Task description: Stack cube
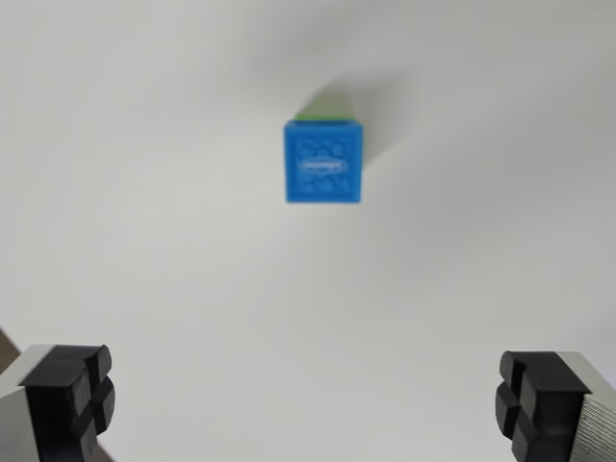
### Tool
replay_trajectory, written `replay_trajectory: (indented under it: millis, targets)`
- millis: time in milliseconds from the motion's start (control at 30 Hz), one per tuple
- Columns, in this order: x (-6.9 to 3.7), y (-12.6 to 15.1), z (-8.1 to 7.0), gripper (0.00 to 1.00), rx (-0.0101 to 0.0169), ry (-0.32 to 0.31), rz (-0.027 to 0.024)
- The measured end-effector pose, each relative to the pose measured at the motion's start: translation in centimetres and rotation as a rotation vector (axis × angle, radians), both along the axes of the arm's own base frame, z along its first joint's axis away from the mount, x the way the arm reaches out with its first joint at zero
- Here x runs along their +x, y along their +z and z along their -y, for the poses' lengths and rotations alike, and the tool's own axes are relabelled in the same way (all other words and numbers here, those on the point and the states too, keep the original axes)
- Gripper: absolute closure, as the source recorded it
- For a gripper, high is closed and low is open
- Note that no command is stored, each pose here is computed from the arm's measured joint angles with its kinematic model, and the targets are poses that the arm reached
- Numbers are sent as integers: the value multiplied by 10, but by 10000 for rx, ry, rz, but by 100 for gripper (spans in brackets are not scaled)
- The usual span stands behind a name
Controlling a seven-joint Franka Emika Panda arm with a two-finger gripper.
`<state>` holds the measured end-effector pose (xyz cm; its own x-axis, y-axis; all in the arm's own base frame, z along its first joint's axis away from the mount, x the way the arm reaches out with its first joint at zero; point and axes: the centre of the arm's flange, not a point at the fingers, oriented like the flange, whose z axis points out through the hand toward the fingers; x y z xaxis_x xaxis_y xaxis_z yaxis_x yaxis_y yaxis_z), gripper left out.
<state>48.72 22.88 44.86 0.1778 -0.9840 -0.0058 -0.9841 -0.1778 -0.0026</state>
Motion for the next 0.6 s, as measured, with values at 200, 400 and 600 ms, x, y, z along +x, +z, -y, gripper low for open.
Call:
replay_trajectory:
  millis: [200, 400, 600]
  targets:
    - [0, 11, 0, 0, 1, 0, -2]
    - [0, 17, 0, 0, 4, 0, 2]
    - [0, 18, 0, 0, -1, 0, -10]
